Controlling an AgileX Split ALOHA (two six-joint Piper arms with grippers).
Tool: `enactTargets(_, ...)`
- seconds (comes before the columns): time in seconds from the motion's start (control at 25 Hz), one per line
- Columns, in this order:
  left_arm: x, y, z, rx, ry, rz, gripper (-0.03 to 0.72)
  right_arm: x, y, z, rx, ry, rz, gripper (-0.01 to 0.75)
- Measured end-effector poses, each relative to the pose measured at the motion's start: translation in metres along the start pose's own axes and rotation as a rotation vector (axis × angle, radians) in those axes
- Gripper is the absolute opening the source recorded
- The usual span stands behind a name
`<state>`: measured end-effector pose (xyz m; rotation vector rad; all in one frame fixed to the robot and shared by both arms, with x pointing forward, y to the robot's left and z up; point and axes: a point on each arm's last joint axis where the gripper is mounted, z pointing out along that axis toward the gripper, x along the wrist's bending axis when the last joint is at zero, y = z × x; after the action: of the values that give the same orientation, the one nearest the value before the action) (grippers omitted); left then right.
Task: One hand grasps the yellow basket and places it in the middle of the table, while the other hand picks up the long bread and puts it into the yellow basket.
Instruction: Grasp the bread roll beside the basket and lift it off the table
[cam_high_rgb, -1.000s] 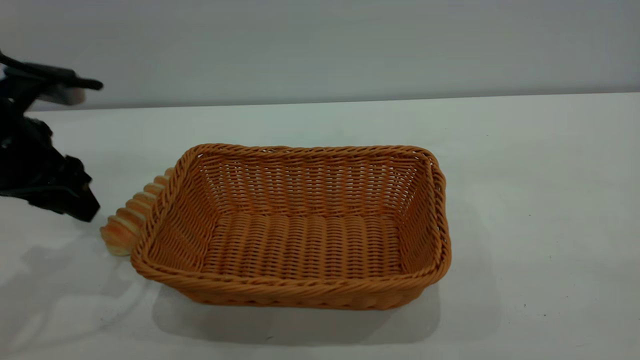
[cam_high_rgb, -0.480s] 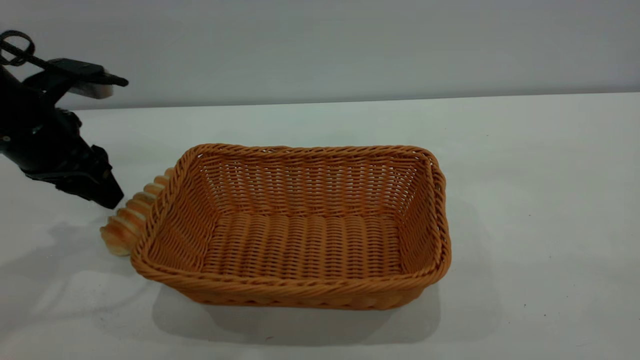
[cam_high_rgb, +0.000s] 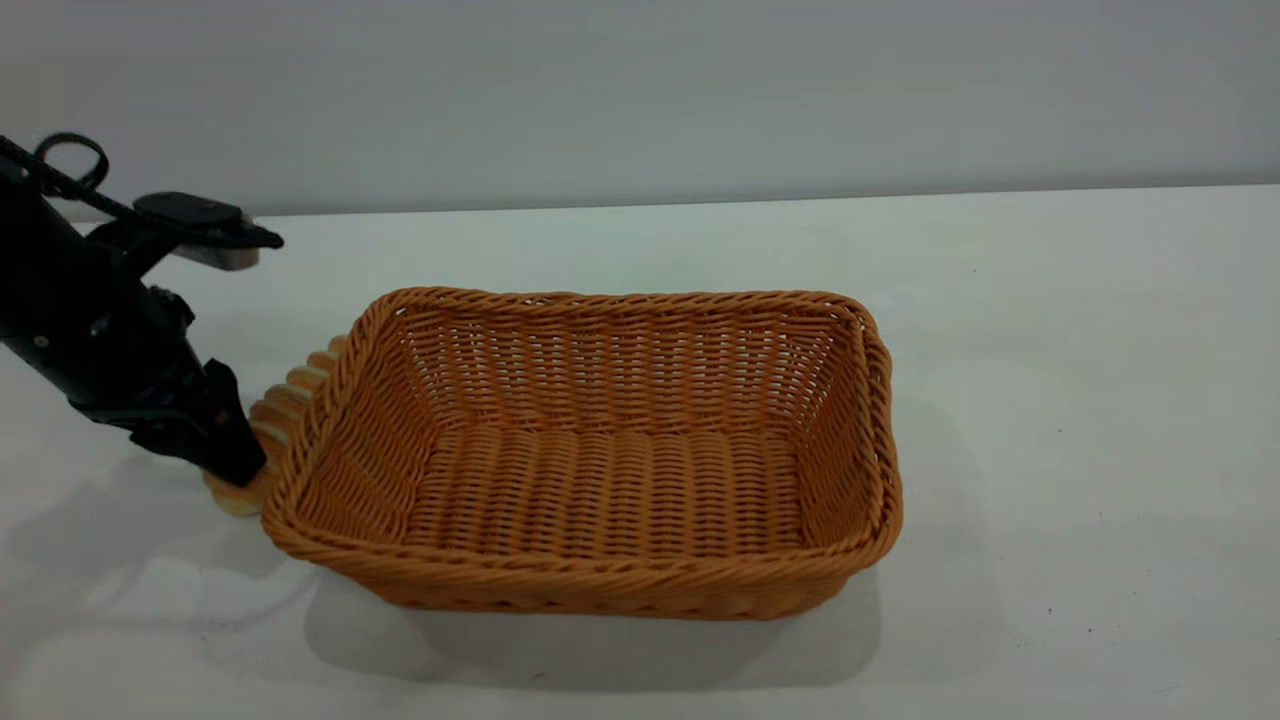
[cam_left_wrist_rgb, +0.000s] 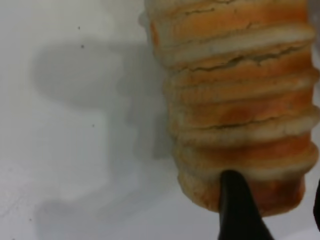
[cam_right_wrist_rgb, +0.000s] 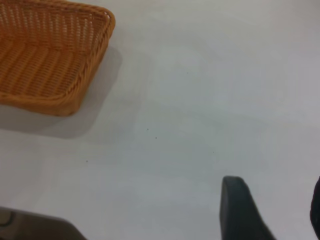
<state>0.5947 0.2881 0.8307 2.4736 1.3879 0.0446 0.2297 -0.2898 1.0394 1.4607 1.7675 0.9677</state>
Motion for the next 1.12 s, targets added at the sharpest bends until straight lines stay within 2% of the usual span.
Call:
enactTargets(0.24,0.003,-0.002,0.002,0.022,0.026,0.028,0.413,0.000,0.000,0.000,0.000,0.000,0.006,0.386)
enactTargets(0.36,0.005,-0.006,0.007,0.053,0.036,0.030,0.365,0.000,0.000,0.000,0.000,0.000,0.006,0.386)
enactTargets(0.44,0.006,-0.008,0.008,0.065,0.041,0.031,0.298,0.000,0.000,0.000,0.000,0.000,0.007,0.386)
enactTargets(0.6,0.007,-0.007,0.009,0.067,0.047,0.038,0.096,0.000,0.000,0.000,0.000,0.000,0.007,0.386)
enactTargets(0.68,0.007,-0.007,0.009,0.069,0.045,0.044,0.030,0.000,0.000,0.000,0.000,0.000,0.009,0.386)
enactTargets(0.96,0.004,-0.003,-0.004,0.064,0.036,0.056,0.021,0.000,0.000,0.000,0.000,-0.002,0.012,0.386)
enactTargets(1.12,0.000,0.007,-0.036,0.010,0.062,0.082,0.017,0.000,0.000,0.000,0.000,-0.003,0.012,0.386)
